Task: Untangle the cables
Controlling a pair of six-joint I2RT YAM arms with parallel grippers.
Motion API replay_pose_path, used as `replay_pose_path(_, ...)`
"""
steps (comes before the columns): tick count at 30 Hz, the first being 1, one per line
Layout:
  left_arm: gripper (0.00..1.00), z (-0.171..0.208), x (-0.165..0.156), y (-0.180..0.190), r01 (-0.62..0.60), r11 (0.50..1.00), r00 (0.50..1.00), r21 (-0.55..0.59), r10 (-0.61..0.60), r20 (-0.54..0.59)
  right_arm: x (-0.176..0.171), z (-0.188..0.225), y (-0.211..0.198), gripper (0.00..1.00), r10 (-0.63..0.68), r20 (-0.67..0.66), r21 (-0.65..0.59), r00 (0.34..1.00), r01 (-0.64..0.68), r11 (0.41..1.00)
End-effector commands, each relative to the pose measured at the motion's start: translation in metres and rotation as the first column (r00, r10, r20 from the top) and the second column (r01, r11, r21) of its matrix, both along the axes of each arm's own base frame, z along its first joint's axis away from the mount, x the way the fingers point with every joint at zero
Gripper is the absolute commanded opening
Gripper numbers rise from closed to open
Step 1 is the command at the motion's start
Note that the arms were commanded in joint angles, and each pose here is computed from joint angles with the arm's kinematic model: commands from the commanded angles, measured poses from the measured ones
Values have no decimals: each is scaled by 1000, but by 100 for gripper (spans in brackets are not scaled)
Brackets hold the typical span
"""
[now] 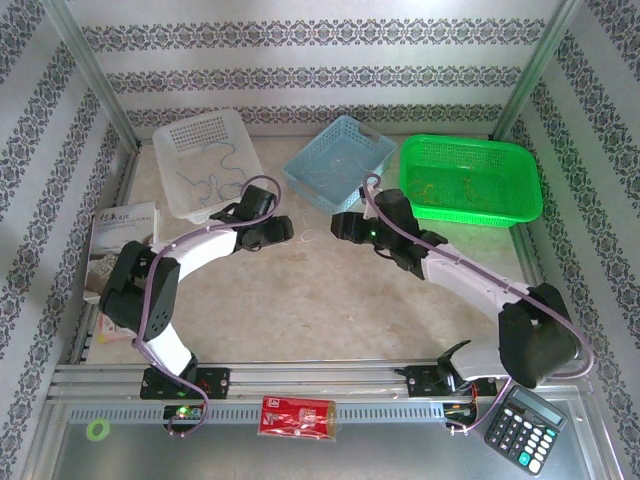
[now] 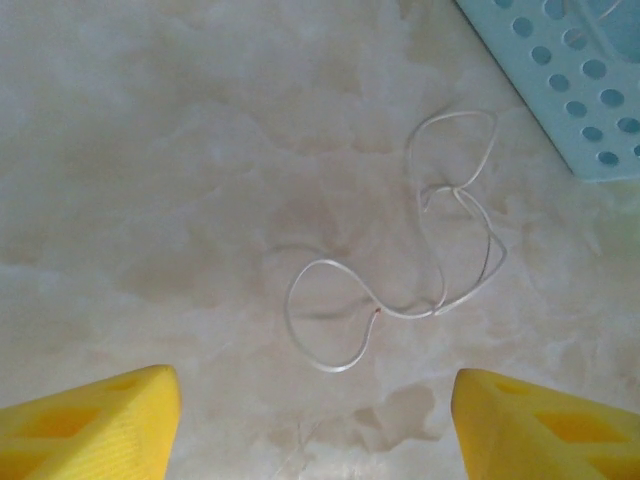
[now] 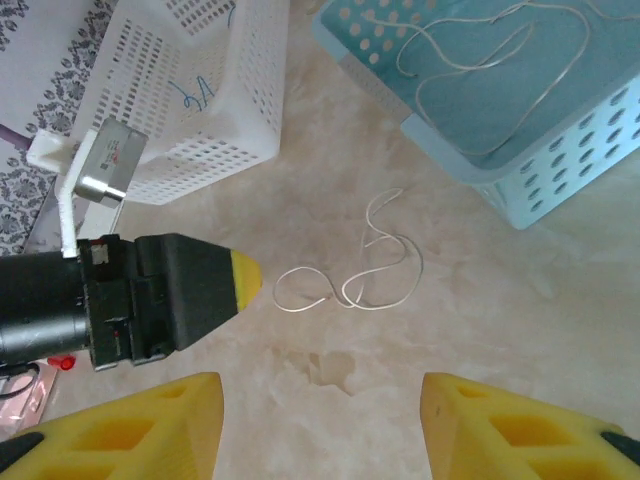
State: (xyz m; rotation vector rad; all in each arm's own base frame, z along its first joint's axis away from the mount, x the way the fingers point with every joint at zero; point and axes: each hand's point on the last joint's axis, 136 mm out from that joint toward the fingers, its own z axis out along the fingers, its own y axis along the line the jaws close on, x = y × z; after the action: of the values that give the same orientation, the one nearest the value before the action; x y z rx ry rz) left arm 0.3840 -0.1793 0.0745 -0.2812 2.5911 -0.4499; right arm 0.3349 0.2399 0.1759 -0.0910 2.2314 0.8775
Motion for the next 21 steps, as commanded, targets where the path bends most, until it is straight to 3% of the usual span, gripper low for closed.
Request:
replay_pose_path(1,63,-8,0,-2,-43,999,998,21,44,-38,1,2,-9,55,-46,29,8,999,46,999)
replay_pose_path(12,57,-31,-3,-1,-139,988,985,69,145,-89,-2,6,-12,55,-47,46,18,998,46,999)
replay_pose_path(21,44,-41,1,-8,-149,987,983,66,155,-97,-3,10,-12,55,-41,60,22,997,40,999)
